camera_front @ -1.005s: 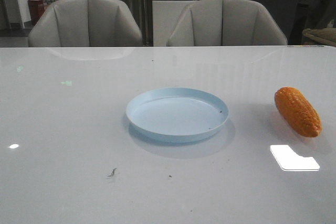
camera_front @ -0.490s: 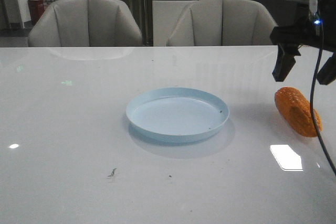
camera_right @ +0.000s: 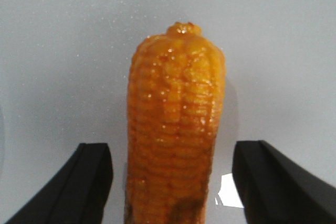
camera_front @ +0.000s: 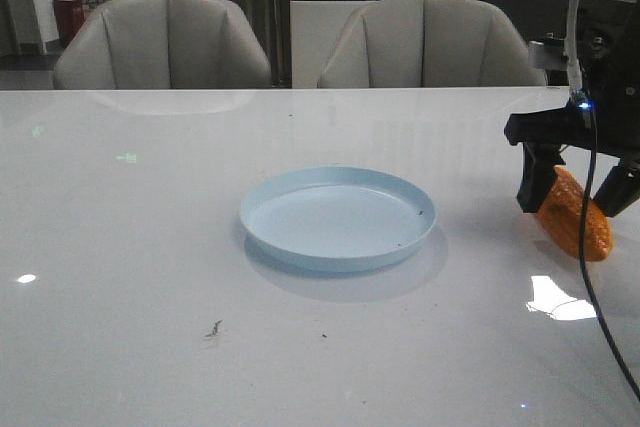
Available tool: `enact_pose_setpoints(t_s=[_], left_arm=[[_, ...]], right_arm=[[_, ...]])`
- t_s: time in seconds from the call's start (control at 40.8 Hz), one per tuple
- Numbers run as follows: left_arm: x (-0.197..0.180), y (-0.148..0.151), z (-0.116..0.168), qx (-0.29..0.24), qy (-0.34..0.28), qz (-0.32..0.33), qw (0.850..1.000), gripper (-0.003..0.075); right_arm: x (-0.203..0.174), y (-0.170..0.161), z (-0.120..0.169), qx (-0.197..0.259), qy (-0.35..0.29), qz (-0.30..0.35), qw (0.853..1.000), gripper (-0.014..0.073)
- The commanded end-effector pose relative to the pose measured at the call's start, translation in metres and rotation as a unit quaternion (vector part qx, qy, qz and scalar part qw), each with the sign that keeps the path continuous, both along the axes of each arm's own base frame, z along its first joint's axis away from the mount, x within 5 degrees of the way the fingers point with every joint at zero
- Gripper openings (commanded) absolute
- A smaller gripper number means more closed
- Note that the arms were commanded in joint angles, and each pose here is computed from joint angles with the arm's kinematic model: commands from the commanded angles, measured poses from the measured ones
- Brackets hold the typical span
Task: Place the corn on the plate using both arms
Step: 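Lower the right gripper over the orange corn and close on it, then lift the corn and carry it over the plate with the right gripper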
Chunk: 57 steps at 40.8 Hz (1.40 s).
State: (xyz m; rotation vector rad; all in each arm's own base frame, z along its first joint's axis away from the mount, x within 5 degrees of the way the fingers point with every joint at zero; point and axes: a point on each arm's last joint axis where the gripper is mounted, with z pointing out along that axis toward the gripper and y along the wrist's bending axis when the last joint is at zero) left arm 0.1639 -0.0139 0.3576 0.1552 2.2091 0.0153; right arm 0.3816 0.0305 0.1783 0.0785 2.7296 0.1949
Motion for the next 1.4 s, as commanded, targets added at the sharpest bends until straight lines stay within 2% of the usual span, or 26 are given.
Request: enact_pose_setpoints(t_s=[0.0,0.123,0.172,0.27,0.441,0.613,0.735,0.883,1.054,1.373], left_arm=[[0.001,0.0,0.016,-0.007,-0.058,0.001,0.998,0.0499],[0.002,0.001,0.016,0.001,-0.06,0.002,0.998,0.0499],[0.002,0.001,0.016,0.001,-0.06,0.002,0.998,0.0499],[0.002,0.001,0.017,0.001,-0.064,0.002,0.998,0.0499],[0.003,0.001,0.018,0.0,-0.072,0.001,0.997,0.0499],[0.003,0.0,0.019,-0.002,-0.073,0.001,0.997,0.0499],[0.003,0.0,0.019,-0.002,-0.073,0.001,0.997,0.0499],[0.003,0.0,0.019,-0.002,-0.073,0.001,0.997,0.0499],[0.003,0.0,0.019,-0.002,-0.073,0.001,0.997,0.0499],[0.002,0.0,0.018,-0.007,-0.068,0.001,0.998,0.0499]], right_arm=[[0.007,-0.002,0.03,0.002,-0.063,-0.007,0.998,0.0385],[0.008,-0.002,0.032,0.002,-0.069,-0.008,0.998,0.0229],[0.011,-0.002,0.037,0.003,-0.075,-0.007,0.997,0.0207],[0.018,0.002,0.054,0.006,-0.084,0.002,0.996,0.0203],[0.033,0.026,0.109,0.016,-0.133,0.035,0.99,0.0203],[0.033,0.071,0.16,0.031,-0.187,0.093,0.978,0.0203],[0.025,0.109,0.176,0.043,-0.208,0.137,0.967,0.0203],[0.015,0.148,0.166,0.046,-0.196,0.186,0.962,0.0203],[0.016,0.18,0.131,0.042,-0.152,0.22,0.963,0.0203],[0.032,0.196,0.064,0.021,-0.083,0.231,0.969,0.0211]])
